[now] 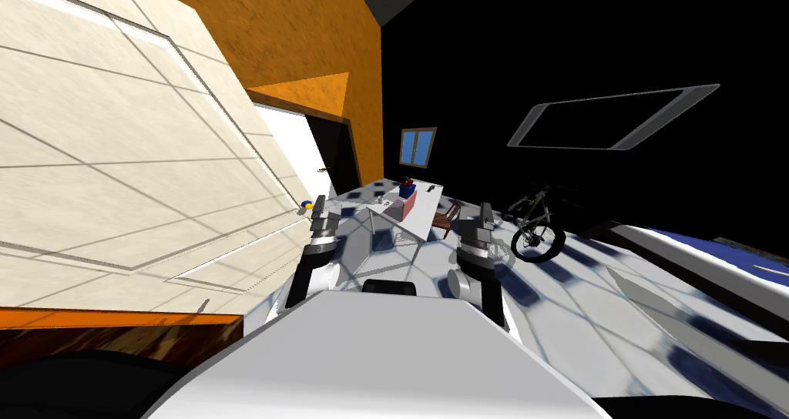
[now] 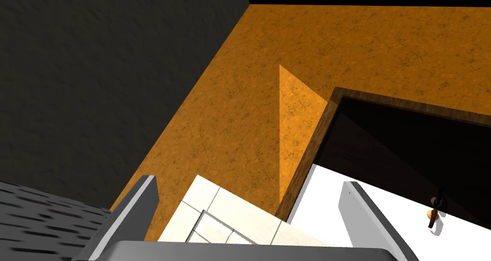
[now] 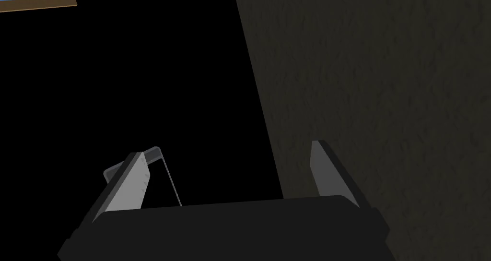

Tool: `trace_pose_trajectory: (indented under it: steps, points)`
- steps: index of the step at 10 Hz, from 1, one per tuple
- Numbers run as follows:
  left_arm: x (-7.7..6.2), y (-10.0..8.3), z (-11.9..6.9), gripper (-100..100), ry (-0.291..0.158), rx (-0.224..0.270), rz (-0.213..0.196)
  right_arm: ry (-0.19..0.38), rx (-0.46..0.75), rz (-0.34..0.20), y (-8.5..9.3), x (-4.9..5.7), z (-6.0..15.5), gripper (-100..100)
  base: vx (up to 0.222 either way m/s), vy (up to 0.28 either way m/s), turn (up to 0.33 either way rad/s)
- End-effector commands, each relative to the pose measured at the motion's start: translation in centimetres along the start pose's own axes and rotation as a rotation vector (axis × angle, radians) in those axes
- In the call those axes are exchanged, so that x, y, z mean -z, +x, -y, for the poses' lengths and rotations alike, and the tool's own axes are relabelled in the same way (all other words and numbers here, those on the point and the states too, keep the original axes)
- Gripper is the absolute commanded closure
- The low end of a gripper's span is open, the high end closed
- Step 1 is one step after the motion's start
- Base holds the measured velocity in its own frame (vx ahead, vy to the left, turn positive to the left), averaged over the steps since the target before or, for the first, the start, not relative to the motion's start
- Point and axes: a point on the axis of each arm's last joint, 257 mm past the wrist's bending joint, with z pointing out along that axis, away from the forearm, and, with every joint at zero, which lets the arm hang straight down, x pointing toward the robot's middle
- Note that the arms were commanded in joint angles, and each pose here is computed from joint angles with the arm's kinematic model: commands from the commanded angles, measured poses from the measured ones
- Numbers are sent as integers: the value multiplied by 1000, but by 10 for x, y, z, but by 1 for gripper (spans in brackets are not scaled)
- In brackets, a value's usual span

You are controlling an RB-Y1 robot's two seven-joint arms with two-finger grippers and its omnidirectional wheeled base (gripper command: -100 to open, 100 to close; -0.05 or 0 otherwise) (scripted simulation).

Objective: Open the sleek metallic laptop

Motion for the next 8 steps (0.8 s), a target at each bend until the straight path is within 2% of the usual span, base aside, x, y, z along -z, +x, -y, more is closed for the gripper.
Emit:
trace_pose_trajectory:
  steps: [1, 8]
  points:
    - [0, 0, 0, 0, 0, 0, 0, 0, 0, 0, 0, 0, 0, 0, 0, 0, 0]
    - [0, 0, 0, 0, 0, 0, 0, 0, 0, 0, 0, 0, 0, 0, 0, 0, 0]
